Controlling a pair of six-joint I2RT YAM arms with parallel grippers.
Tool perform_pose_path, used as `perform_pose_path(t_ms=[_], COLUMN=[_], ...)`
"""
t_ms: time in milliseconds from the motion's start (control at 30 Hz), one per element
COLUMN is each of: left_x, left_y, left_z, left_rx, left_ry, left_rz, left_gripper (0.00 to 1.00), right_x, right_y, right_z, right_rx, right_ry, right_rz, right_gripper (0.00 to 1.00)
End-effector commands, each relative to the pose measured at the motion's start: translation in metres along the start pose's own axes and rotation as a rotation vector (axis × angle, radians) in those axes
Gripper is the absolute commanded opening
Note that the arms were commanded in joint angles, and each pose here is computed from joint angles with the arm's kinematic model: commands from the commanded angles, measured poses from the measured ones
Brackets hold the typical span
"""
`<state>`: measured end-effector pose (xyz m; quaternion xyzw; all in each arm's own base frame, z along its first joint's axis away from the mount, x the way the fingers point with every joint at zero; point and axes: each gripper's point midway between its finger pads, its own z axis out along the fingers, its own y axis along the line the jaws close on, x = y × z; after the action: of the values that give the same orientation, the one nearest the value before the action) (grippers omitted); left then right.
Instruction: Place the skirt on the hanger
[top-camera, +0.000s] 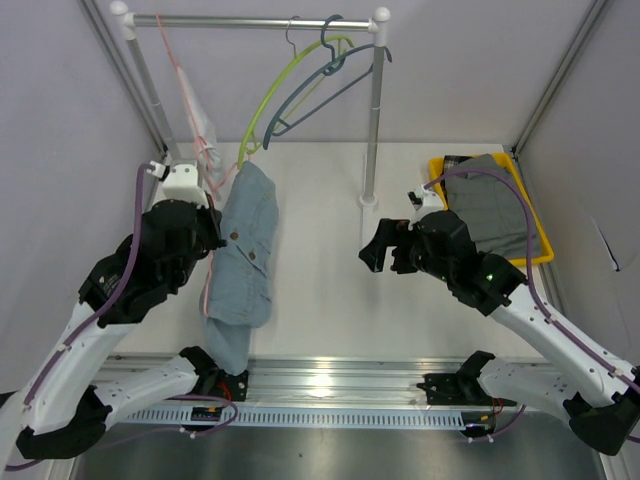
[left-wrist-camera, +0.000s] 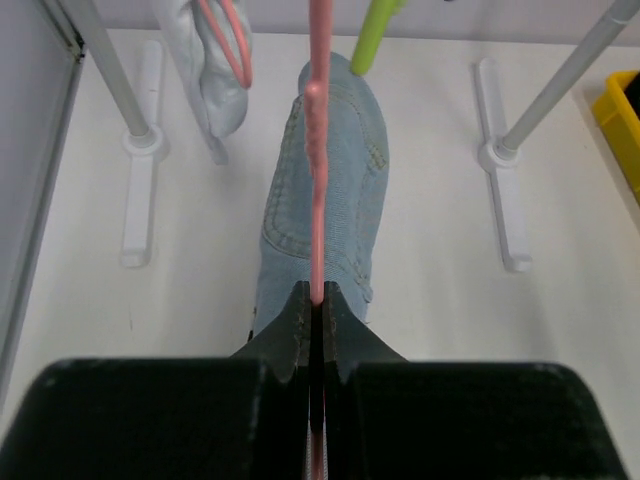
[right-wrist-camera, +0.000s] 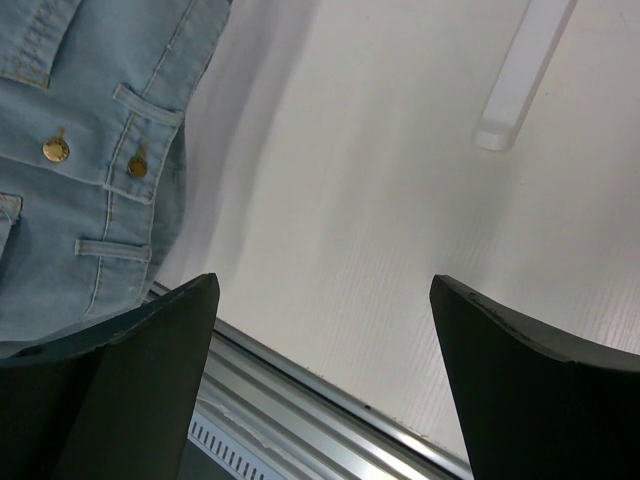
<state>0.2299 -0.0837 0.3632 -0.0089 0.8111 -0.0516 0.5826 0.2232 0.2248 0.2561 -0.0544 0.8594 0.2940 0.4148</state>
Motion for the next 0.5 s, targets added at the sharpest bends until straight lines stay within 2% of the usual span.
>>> perform_pose_path(t_ms=[0, 267, 467], left_x=[-0.051, -0.066, -0.071], left_y=[0.022, 0.050, 0.034], left_z=[-0.013, -0.016, -0.015], left_rx=[-0.084, -0.205, -0.100], left_ry=[-0.152, -0.173, -0.181], left_rz=[-0.071, -0.062, -0.056], left_gripper=[0.00, 0.00, 0.00], right_x=[-0.011, -0.004, -0.003], right_y=[0.005, -0.001, -0.004], right_z=[-0.011, -0.014, -0.014], right_rx=[-0.024, -0.017, -0.011], right_ry=[-0.036, -0.029, -0.028], right_rz=[-0.016, -0.013, -0.010], right_gripper=[0.93, 0.93, 0.93])
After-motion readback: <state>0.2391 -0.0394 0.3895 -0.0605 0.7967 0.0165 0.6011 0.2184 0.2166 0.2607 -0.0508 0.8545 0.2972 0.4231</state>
